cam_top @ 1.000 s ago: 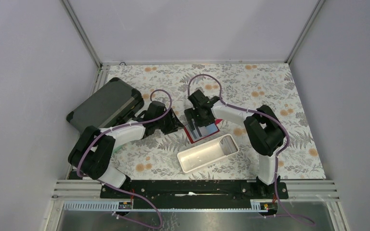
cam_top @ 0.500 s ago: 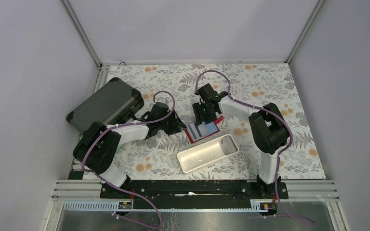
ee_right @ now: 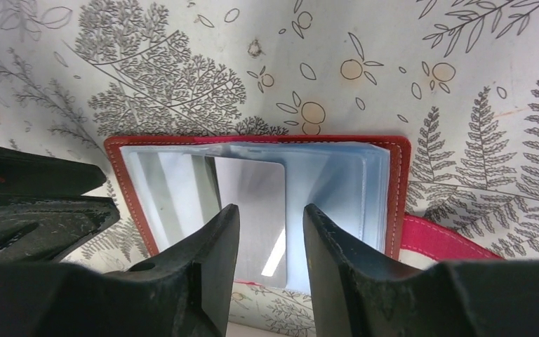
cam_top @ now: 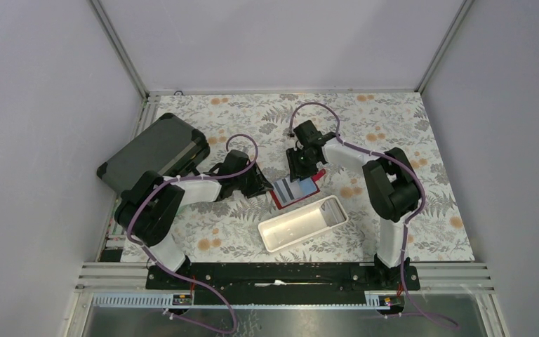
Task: Put the credit cards into the card holder
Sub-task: Insert the credit card into the card holder.
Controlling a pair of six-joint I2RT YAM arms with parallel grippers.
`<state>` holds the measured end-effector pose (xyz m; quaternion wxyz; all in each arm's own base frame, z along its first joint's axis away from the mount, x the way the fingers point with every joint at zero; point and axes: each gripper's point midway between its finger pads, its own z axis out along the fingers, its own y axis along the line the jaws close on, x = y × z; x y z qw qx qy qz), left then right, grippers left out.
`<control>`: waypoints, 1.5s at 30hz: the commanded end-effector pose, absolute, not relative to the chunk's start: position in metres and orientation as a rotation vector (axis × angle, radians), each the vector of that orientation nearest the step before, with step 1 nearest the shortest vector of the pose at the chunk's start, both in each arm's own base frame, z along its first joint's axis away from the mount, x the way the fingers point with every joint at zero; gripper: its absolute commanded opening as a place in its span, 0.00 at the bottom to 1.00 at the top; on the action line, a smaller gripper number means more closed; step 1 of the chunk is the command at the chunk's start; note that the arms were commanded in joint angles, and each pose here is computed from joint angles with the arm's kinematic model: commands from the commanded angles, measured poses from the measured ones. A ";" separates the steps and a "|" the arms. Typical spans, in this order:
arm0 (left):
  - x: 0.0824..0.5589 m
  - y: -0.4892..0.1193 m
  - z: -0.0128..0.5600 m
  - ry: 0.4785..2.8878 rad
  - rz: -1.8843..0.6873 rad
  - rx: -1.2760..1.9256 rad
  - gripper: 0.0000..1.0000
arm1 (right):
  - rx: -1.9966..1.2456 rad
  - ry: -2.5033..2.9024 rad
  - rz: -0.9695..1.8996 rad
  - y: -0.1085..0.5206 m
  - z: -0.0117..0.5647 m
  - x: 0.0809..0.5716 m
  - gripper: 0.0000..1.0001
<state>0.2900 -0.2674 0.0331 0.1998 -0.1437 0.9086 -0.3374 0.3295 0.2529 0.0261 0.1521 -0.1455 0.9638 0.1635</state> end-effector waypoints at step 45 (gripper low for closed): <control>0.322 -0.262 0.045 2.430 -0.961 -0.443 0.32 | -0.385 2.766 0.980 0.311 0.026 0.295 0.26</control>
